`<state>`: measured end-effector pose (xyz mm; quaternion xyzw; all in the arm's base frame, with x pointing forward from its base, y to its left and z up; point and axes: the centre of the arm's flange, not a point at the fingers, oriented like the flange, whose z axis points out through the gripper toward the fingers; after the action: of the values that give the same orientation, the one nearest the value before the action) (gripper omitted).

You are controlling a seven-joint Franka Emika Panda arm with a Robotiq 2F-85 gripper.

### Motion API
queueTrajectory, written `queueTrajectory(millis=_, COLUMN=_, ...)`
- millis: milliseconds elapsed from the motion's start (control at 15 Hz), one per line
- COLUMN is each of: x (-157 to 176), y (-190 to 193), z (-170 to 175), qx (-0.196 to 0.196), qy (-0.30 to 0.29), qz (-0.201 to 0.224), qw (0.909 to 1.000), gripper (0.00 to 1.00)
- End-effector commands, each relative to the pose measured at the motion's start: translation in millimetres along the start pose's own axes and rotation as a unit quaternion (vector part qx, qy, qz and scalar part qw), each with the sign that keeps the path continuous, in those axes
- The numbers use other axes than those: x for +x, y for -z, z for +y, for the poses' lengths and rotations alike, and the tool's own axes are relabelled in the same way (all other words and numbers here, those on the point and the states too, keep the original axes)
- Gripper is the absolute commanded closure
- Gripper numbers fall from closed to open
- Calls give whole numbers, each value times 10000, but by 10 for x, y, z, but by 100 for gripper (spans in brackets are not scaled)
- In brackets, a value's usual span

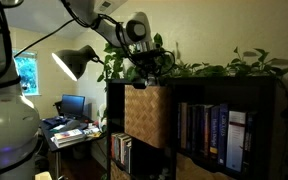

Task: Pull out the upper storage box, put the plush toys in it and push it back in

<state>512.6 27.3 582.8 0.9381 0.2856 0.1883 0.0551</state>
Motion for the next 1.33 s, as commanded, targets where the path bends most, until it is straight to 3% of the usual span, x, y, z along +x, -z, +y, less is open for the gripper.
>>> queueTrajectory(millis=0, x=-50, y=241, z=-56, qx=-70, qy=-20, qz=46, qw=10000, gripper=23)
queueTrajectory(millis=267, x=-61, y=362, z=-54, qx=-77, qy=-53, qz=27, qw=10000, gripper=1)
queueTrajectory(millis=867, x=-89, y=639, z=-197, qx=-40, qy=-545, qz=-192, qw=9983, gripper=0)
queueTrajectory(millis=933, x=-46, y=496, z=-119, qx=26, qy=-376, qz=-80, qw=9993, gripper=0)
queueTrajectory(millis=1267, x=-61, y=543, z=-143, qx=16, qy=-458, qz=-116, qw=9989, gripper=0)
